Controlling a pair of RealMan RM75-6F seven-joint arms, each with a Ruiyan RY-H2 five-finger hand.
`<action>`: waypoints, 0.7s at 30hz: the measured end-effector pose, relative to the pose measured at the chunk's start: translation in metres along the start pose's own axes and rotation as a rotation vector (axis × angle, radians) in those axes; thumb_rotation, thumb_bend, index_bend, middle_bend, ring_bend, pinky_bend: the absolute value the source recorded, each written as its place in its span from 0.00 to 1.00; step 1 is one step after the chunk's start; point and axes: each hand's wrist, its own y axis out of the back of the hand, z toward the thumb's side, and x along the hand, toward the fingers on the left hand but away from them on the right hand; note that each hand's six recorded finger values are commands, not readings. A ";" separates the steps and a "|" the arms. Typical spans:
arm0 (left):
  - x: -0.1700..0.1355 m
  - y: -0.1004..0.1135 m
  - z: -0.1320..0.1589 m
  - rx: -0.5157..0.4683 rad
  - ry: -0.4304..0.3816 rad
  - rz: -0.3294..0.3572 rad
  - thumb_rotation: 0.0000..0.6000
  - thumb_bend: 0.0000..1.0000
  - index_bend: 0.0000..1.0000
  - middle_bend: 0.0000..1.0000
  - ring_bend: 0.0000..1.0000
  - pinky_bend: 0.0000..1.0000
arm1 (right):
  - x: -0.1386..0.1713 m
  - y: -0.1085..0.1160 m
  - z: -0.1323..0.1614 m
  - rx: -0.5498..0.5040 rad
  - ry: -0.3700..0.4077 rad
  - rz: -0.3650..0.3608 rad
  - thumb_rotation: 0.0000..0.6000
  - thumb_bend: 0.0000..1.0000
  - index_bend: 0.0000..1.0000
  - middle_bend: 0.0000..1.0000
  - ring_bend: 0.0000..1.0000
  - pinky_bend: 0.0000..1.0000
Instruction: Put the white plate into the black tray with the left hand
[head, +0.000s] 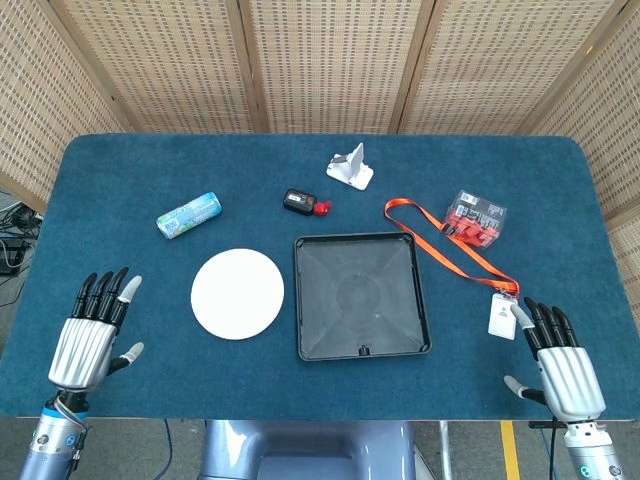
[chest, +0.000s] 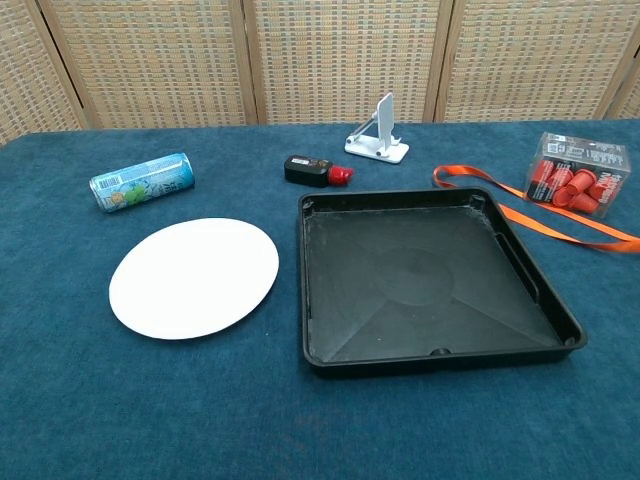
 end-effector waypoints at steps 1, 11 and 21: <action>0.000 0.000 0.000 0.000 0.000 0.000 1.00 0.01 0.00 0.00 0.00 0.00 | 0.000 0.000 0.000 0.000 -0.001 0.001 1.00 0.13 0.00 0.00 0.00 0.00; 0.006 -0.010 0.002 -0.022 0.004 0.020 1.00 0.17 0.27 0.00 0.00 0.00 | 0.001 0.002 0.000 -0.007 0.000 -0.002 1.00 0.13 0.00 0.00 0.00 0.00; 0.016 -0.043 0.012 -0.001 -0.036 -0.025 1.00 0.30 0.27 0.00 0.00 0.00 | 0.001 0.005 0.000 -0.020 -0.003 -0.008 1.00 0.13 0.00 0.00 0.00 0.00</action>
